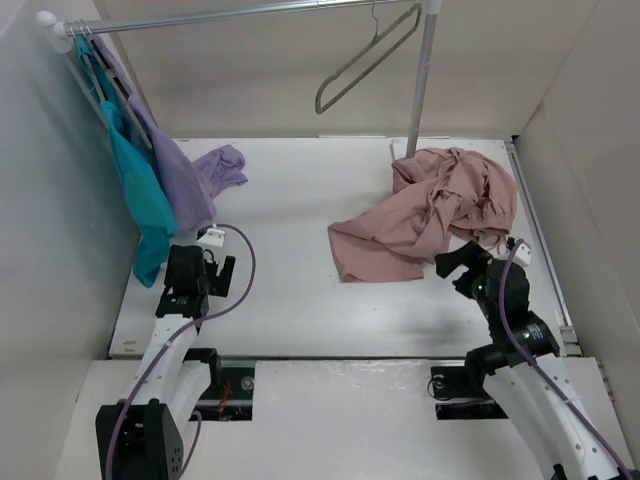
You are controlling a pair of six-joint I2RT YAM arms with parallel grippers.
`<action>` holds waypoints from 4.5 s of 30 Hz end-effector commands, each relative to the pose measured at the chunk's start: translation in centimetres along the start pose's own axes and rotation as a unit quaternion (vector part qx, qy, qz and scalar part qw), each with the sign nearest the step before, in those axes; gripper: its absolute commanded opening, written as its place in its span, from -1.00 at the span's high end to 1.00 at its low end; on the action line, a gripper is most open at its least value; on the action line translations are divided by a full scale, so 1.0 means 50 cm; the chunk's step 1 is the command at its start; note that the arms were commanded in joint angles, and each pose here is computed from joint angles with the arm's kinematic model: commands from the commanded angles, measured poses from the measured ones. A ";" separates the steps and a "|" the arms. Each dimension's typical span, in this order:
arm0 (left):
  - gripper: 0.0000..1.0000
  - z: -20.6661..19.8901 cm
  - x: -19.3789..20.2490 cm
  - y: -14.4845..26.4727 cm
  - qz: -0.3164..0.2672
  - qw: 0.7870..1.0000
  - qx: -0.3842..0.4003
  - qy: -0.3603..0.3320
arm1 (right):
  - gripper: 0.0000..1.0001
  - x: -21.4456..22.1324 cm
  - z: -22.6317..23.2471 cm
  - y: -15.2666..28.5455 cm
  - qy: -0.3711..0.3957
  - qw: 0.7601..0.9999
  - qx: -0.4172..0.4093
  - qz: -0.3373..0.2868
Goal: Place the trousers on the hanger
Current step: Flatten out the trousers at the center of the board.
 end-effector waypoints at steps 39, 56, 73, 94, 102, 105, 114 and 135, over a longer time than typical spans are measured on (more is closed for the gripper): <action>-1.00 -0.041 -0.231 0.121 -0.077 0.983 0.165 -0.021 | -0.07 0.170 0.611 -0.022 0.337 0.816 -0.440 0.164; -1.00 -0.269 -0.143 0.117 0.045 0.915 0.314 -0.249 | -1.00 -0.097 0.053 -0.027 -0.008 0.993 0.091 0.071; 1.00 -0.411 -0.077 0.056 0.099 0.883 0.330 -0.318 | -0.68 -0.001 -0.067 -0.165 -0.134 0.968 0.111 0.183; 1.00 0.001 -0.493 0.266 -0.169 0.970 0.024 -0.176 | 1.00 -0.403 0.072 -0.008 0.129 0.984 0.111 -0.051; 1.00 -0.008 -0.399 0.207 -0.099 0.971 0.017 -0.215 | 1.00 -0.330 0.030 -0.023 0.146 0.979 0.139 0.018; 1.00 -0.015 -0.405 0.214 -0.100 0.974 0.033 -0.200 | 1.00 -0.340 0.032 -0.003 0.145 0.979 0.142 0.007; 1.00 -0.019 -0.486 0.240 -0.168 0.975 0.033 -0.139 | 1.00 -0.377 0.029 0.088 0.133 0.976 0.164 -0.061; -0.45 -0.266 -0.397 0.127 -0.005 0.949 0.256 -0.182 | 1.00 -0.455 0.007 -0.163 0.133 0.981 0.139 0.017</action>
Point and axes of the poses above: each gripper's point midway between its finger pads, its own y axis back along the fingers, its own z axis along the line the jaws close on, x = y × z, the point moved 5 cm from there along y, back along the fingers, and after that the axes turned 12 degrees about y, right-handed, at the moved point
